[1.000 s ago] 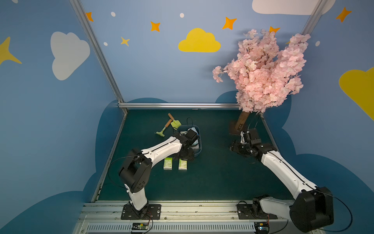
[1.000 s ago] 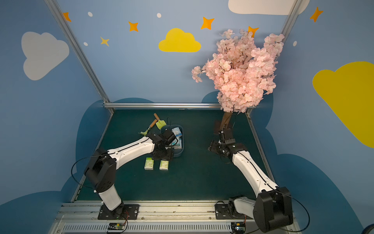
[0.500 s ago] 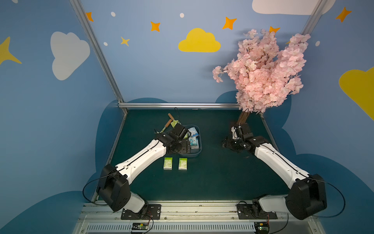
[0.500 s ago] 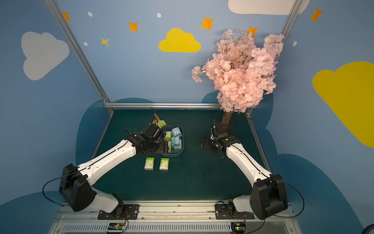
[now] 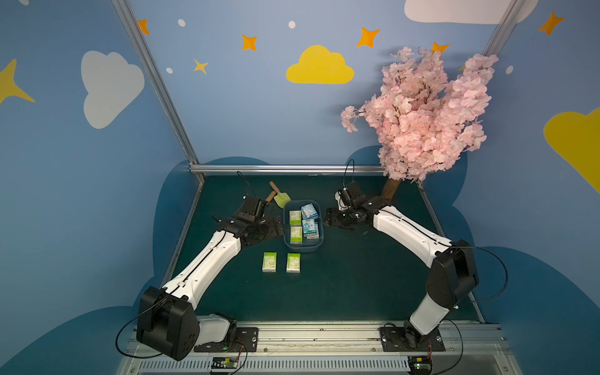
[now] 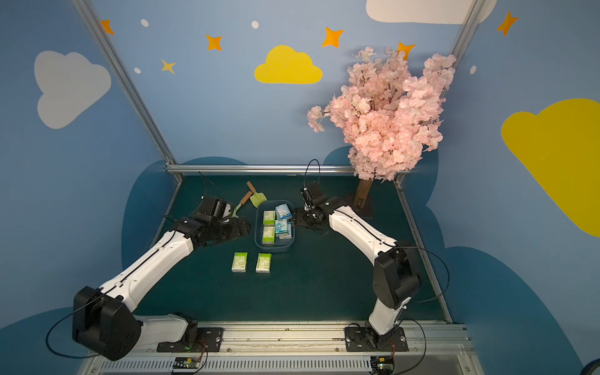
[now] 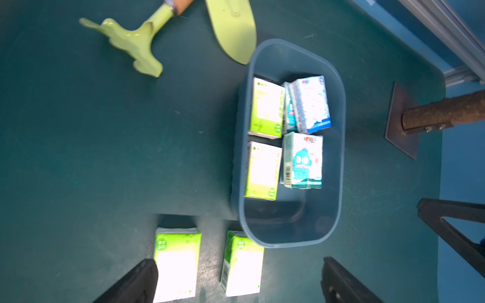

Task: Take the pocket tissues out of the storage box
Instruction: Place the pocket tissues at the center of the board, then pick up the pocket tissues from the storage box.

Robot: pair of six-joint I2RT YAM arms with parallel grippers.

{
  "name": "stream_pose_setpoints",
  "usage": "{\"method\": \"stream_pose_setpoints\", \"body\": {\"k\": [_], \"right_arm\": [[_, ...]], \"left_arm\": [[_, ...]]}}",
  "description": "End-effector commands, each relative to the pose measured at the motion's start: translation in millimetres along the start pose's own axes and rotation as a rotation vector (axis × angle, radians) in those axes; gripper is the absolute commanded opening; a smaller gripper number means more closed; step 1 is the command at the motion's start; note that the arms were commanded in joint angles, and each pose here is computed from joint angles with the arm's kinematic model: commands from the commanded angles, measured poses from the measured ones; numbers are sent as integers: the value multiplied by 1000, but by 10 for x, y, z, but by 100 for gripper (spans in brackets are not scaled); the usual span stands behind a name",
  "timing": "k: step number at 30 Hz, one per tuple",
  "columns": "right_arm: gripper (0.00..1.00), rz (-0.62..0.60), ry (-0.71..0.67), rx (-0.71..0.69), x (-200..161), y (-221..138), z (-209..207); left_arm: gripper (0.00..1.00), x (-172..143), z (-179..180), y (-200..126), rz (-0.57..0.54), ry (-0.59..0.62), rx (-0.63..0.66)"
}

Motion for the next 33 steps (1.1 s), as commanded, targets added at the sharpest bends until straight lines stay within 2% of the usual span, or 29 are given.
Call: {"method": "stream_pose_setpoints", "body": {"k": [1,8,18,33], "right_arm": [[77,58,-72,-37,18,78,122],[77,123,-166,-73,138,356,326],[77,221,-313,-160,161,745,446],[77,289,-294,-192,82,1215,434]], "left_arm": [[100,53,31,-88,-9,-44,-74],[100,91,398,-214,-35,-139,-83],[100,0,710,-260,-60,-175,-57],[100,0,781,-238,-55,-193,-54]]}}
Point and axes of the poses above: each gripper's point midway between its finger pads, its own y axis out along the fingers, its own z axis along the line the jaws close on, x = y × z, the point moved 4 cm from there along -y, back along the fingers, and after that the axes turned 15 degrees about -y, right-handed, at the moved point
